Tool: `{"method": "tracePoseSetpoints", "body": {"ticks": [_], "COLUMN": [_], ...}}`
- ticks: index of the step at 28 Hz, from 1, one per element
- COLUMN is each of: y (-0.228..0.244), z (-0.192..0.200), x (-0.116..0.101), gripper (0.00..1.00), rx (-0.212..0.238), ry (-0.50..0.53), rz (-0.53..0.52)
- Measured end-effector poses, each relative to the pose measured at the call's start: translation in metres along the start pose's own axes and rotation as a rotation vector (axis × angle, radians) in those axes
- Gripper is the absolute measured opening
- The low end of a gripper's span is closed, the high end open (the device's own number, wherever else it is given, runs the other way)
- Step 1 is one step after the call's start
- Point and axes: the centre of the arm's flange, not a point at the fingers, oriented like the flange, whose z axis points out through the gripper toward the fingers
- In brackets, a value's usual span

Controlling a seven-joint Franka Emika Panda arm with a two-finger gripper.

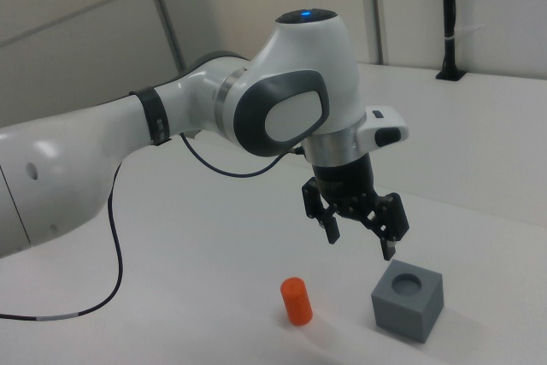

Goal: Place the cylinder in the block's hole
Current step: 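Lower the open gripper over the orange cylinder and close on it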

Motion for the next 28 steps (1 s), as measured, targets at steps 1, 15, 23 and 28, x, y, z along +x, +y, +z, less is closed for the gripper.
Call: {"method": "tracePoseSetpoints", "body": {"ticks": [1,15,23,28], "y": [0.000,-0.017,-0.069,-0.105], "z": [0.000,0.004,0.031,0.046], "x": [0.000,0.005,0.016,0.014], "gripper": [1.00,1.00,1.00,1.00], "rx": [0.000,0.045,0.060,0.066], "ry": [0.000,0.007,0.049,0.075], "rz": [0.000,-0.015,-0.089,-0.142]}}
